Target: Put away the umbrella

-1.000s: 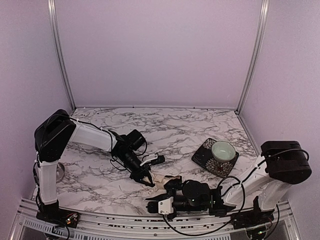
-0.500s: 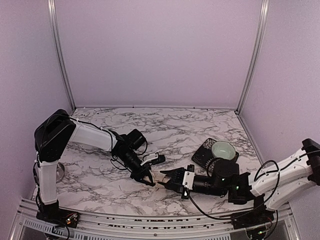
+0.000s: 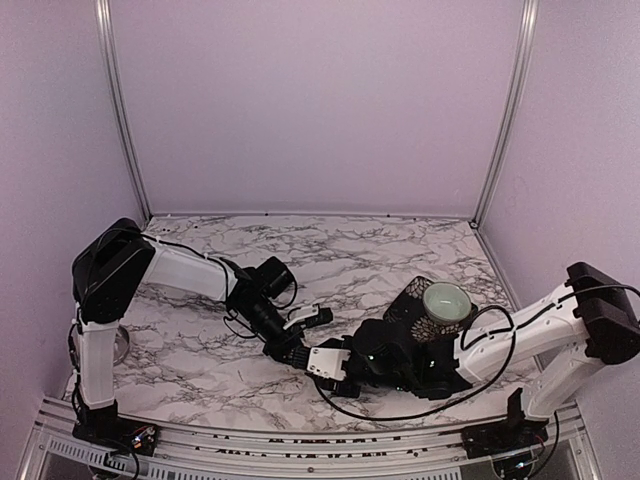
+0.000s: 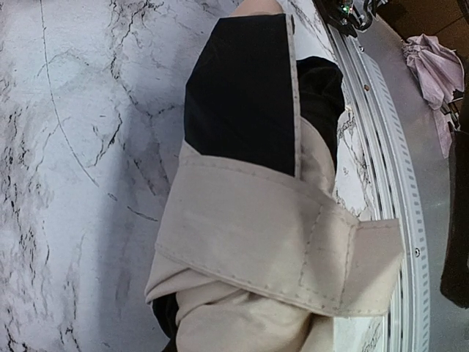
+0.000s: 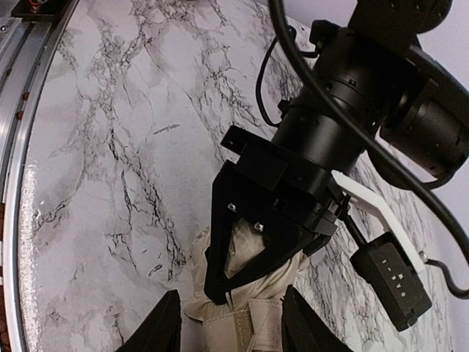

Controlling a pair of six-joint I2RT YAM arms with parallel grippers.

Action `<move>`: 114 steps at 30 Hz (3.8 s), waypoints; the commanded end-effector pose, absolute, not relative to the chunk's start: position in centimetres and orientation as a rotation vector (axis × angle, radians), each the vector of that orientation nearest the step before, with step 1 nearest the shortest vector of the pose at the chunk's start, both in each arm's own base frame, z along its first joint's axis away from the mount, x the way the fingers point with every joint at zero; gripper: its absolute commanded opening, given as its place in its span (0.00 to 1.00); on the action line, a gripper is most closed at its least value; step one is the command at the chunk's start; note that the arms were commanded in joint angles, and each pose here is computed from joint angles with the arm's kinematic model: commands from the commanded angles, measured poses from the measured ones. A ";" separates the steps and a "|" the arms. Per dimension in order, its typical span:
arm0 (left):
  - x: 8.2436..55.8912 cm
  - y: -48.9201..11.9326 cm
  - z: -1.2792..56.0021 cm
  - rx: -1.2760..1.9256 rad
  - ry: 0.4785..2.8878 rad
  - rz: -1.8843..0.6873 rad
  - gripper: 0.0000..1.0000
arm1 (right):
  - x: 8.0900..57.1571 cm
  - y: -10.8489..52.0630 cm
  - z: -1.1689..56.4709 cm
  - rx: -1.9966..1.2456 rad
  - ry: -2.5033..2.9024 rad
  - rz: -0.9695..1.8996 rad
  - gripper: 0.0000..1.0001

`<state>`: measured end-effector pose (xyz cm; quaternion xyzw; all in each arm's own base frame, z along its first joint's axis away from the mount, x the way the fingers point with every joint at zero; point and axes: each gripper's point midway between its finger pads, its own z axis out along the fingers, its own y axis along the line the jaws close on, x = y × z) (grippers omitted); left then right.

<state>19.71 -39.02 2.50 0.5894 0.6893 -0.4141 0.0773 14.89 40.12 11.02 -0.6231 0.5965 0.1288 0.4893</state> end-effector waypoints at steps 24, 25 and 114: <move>19.2 -34.6 -3.9 1.822 2.380 -0.983 0.00 | 19.4 38.2 8.6 -1.503 1.497 0.035 0.22; 19.2 -34.5 -3.9 1.823 2.381 -0.983 0.00 | 19.4 38.3 8.6 -1.507 1.496 0.033 0.19; 23.5 -35.2 5.6 1.780 1.972 -0.654 0.99 | 16.6 34.5 22.4 -1.227 1.514 0.485 0.54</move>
